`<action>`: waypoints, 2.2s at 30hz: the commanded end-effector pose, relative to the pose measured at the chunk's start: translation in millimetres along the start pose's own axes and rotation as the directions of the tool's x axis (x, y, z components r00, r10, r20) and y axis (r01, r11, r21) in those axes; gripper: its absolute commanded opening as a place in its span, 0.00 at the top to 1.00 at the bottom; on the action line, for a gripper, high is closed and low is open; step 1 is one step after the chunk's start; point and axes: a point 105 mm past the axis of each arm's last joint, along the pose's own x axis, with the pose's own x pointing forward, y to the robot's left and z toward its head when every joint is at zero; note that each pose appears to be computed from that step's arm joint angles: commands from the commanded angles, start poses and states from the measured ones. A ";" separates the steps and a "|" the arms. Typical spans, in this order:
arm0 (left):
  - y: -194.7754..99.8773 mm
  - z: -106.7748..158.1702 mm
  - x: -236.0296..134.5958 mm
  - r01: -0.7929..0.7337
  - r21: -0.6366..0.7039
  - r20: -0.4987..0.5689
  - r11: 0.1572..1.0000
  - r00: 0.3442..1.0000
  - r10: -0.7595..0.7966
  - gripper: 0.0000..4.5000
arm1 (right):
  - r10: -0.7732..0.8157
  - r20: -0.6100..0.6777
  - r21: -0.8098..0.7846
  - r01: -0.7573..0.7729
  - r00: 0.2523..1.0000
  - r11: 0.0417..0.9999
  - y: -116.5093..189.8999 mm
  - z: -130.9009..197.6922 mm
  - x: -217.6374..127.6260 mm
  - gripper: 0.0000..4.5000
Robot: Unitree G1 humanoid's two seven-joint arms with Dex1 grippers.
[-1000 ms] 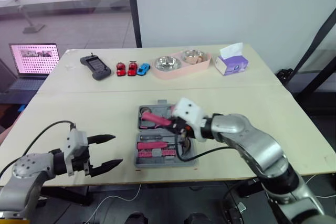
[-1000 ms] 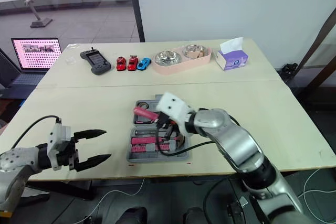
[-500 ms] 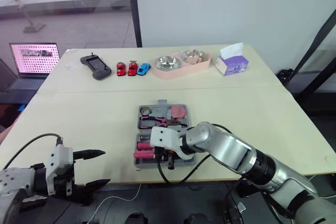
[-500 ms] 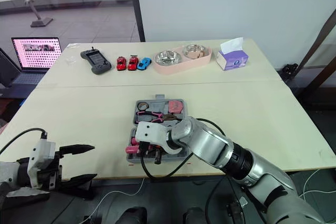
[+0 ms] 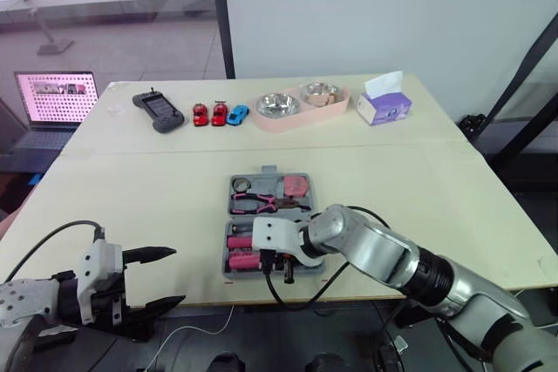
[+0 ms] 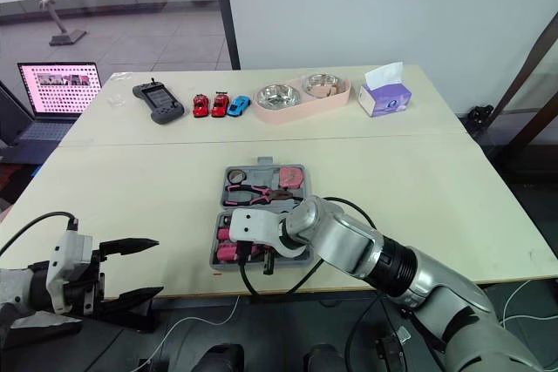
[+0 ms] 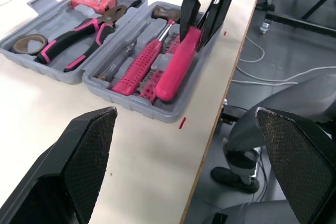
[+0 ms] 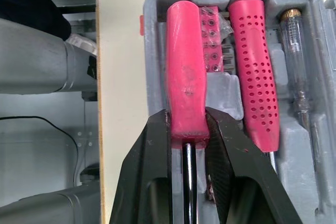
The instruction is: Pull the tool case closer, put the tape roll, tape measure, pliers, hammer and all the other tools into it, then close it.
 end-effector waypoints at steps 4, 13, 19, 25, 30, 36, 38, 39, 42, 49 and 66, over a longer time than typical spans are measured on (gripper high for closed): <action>0.3 8.8 0.7 -0.007 0.029 0.016 1.000 1.000 0.007 0.00 | 0.012 0.028 -0.036 -0.011 1.000 0.999 5.1 8.9 6.9 0.91; -1.1 9.7 3.7 -0.014 0.028 0.020 1.000 1.000 0.014 0.00 | 0.006 0.025 -0.040 -0.005 1.000 0.999 2.2 8.7 11.4 0.91; -0.9 9.6 4.3 -0.019 0.026 0.020 0.999 1.000 0.019 0.00 | 0.014 0.027 -0.038 -0.013 1.000 0.999 4.8 9.1 13.2 0.91; -1.0 9.3 5.3 -0.021 0.023 0.020 1.000 1.000 0.021 0.00 | 0.007 0.038 -0.033 -0.006 0.999 0.999 3.5 11.2 12.7 0.51; -1.0 10.0 6.8 -0.021 0.022 0.021 1.000 1.000 0.021 0.00 | -0.014 0.079 -0.019 0.015 0.997 1.000 -2.1 18.0 1.5 0.33; -0.1 10.5 7.6 -0.025 0.025 0.024 0.999 0.999 0.025 0.00 | -0.033 0.201 0.038 0.026 0.979 0.999 0.5 30.2 -13.6 0.33; -0.2 10.3 7.5 -0.026 0.024 0.024 0.999 0.999 0.025 0.00 | -0.037 0.246 0.062 0.022 0.968 0.998 5.3 31.3 -14.5 0.38; -0.3 10.3 7.5 -0.025 0.024 0.024 0.999 0.999 0.025 0.00 | -0.031 0.269 0.077 0.011 0.963 0.997 9.1 30.9 -13.6 0.44; -0.1 10.3 7.8 -0.023 0.024 0.023 0.999 0.999 0.022 0.00 | -0.041 0.285 0.104 0.011 0.958 0.995 14.1 23.3 -6.8 0.70; 1.1 10.7 7.7 -0.021 0.028 0.021 0.999 1.000 0.020 0.00 | -0.100 0.262 0.133 0.066 0.960 0.989 6.4 5.8 6.4 1.00; -1.2 10.1 7.5 -0.023 0.025 0.021 0.999 1.000 0.022 0.00 | -0.023 0.073 0.216 0.007 0.997 0.976 28.5 -53.0 36.5 1.00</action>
